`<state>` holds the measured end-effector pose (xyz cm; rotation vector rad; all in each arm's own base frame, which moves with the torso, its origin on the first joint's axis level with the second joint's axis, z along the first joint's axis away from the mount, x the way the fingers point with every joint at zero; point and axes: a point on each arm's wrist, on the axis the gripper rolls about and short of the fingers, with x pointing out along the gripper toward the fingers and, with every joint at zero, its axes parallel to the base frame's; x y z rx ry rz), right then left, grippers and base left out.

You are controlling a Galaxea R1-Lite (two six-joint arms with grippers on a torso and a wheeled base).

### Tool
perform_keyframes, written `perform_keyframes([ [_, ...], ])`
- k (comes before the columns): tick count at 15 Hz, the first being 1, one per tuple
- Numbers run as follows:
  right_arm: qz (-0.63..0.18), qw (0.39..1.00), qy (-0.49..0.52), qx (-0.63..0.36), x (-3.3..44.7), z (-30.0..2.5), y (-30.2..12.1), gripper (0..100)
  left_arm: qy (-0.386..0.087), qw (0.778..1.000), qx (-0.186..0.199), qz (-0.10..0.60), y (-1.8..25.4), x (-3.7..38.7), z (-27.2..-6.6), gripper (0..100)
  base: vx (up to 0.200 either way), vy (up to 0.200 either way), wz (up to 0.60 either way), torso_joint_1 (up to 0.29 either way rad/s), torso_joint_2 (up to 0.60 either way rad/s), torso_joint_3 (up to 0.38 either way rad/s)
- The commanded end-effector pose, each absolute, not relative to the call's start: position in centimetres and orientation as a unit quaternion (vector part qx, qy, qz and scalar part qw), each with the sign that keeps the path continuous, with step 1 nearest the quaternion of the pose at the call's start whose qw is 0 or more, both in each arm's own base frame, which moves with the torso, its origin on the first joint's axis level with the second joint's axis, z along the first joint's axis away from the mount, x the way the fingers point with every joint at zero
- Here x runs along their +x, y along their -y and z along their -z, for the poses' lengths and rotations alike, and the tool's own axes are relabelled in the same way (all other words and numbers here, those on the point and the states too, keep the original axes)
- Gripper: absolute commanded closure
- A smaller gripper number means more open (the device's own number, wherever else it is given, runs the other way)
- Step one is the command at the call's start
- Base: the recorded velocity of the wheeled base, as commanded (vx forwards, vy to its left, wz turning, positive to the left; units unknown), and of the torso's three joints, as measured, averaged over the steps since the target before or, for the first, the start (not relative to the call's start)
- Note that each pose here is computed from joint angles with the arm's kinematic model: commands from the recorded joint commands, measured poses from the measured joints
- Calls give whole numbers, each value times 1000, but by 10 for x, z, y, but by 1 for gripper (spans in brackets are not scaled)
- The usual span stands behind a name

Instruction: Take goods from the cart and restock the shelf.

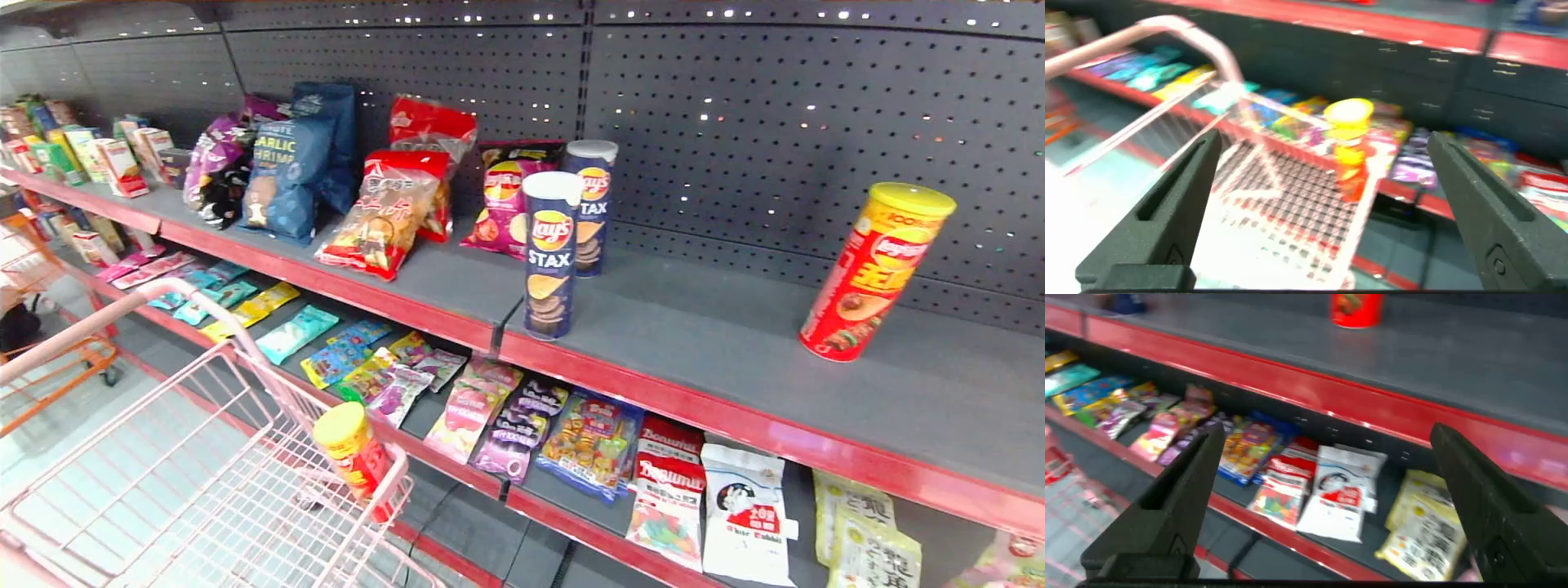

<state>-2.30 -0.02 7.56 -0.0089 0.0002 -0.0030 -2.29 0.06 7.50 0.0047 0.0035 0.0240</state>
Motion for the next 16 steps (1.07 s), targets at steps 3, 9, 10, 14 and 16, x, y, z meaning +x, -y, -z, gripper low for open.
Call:
perform_keyframes([
  [3, 2, 1000, -1, -5, -23, -76, 0, 0, -2, 1000, 2, -12, -1, -23, -75, 0, 0, 0, 600, 1, 2, 4],
  [9, 2, 1000, -1, -4, -23, -76, 0, 0, -2, 1000, 2, -12, -1, -23, -75, 0, 0, 0, 300, 1, 2, 0],
  [10, 1, 1000, -1, -3, -23, -76, 0, 0, -2, 1000, 2, -12, -1, -23, -75, 0, 0, 0, 0, -51, 85, 80],
  [14, 1, 1000, -2, -3, -23, -76, 0, 0, -2, 1000, 2, -12, -1, -23, -75, 0, 0, 0, 0, -137, 343, 194],
  [16, 1, 1000, -2, -3, -23, -76, 0, 0, -2, 1000, 2, -12, -1, -23, -75, 0, 0, 0, 0, -151, 378, 224],
])
